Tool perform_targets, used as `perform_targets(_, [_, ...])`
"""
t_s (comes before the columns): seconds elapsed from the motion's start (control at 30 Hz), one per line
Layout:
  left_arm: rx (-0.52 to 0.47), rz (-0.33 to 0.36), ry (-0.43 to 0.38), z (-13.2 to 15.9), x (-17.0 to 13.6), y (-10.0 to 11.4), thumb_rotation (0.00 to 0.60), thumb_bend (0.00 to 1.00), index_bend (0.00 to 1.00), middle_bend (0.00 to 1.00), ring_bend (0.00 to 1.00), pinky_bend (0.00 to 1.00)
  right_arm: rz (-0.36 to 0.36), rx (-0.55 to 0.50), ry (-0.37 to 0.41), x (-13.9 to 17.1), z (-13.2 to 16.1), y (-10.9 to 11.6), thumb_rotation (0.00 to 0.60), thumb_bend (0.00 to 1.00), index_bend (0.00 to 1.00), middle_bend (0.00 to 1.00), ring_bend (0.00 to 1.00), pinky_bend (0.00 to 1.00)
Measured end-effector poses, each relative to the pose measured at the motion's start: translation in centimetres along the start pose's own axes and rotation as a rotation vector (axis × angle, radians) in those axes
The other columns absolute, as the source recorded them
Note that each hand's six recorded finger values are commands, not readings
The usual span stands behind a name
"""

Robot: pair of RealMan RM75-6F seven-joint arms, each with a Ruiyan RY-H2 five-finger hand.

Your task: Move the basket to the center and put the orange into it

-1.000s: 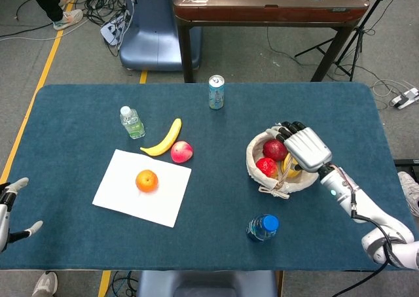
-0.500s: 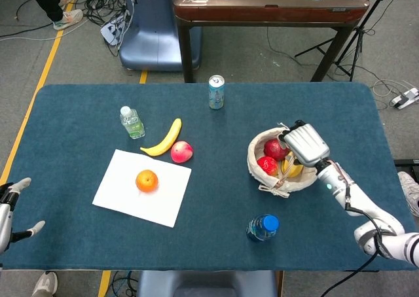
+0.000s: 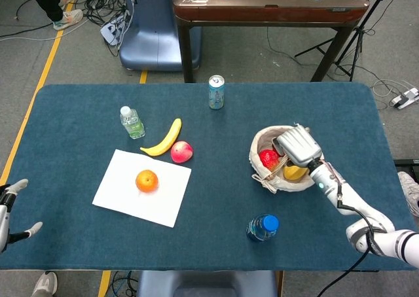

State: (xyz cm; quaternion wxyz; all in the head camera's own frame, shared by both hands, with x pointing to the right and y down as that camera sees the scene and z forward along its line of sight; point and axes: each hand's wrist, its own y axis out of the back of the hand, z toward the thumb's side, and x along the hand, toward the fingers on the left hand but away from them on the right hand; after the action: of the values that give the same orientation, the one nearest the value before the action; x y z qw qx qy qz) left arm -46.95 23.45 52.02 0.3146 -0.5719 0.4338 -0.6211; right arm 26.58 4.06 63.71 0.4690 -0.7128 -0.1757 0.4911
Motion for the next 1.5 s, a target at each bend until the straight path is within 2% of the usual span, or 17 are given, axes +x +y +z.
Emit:
perform_targets(0.3, [-0.007, 0.001, 0.002, -0.3, 0.1, 0.0, 0.600, 0.12, 0.19, 0.22, 0.15, 0.21, -0.059, -0.072, 0.026, -0.6, 1.6, 3.2, 0.600, 0.21, 0.71, 0.69, 0.75, 0.86])
perform_targets(0.47, [-0.012, 0.008, -0.004, -0.3, 0.1, 0.2, 0.600, 0.12, 0.19, 0.22, 0.15, 0.21, -0.078, -0.101, 0.066, -2.0, 3.9, 5.2, 0.600, 0.21, 0.71, 0.69, 0.75, 0.86])
perform_targets(0.7, [-0.013, 0.013, -0.005, -0.6, -0.2, 0.3, 0.600, 0.12, 0.19, 0.22, 0.15, 0.21, -0.076, -0.110, 0.098, -4.4, 7.1, 6.5, 0.600, 0.21, 0.71, 0.68, 0.75, 0.86])
perform_targets(0.97, [-0.010, 0.006, 0.013, -1.3, -0.5, 0.2, 0.600, 0.12, 0.19, 0.22, 0.15, 0.20, -0.054, -0.102, 0.134, -8.2, 12.4, 6.2, 0.600, 0.21, 0.71, 0.68, 0.75, 0.86])
perform_targets(1.27, [-0.009, 0.005, 0.031, -2.0, -0.6, 0.2, 0.600, 0.12, 0.19, 0.22, 0.15, 0.20, -0.035, -0.112, 0.104, -12.1, 15.5, 4.8, 0.600, 0.21, 0.71, 0.63, 0.69, 0.84])
perform_targets(1.37, [-0.008, 0.005, 0.036, -2.2, -0.7, 0.2, 0.600, 0.12, 0.19, 0.22, 0.15, 0.20, -0.032, -0.126, 0.095, -13.1, 16.3, 4.5, 0.600, 0.21, 0.67, 0.59, 0.64, 0.80])
perform_targets(1.5, [-0.008, 0.005, 0.043, -2.4, -0.8, 0.2, 0.600, 0.12, 0.19, 0.22, 0.15, 0.20, -0.032, -0.156, 0.092, -14.1, 17.2, 4.4, 0.600, 0.21, 0.52, 0.48, 0.55, 0.72])
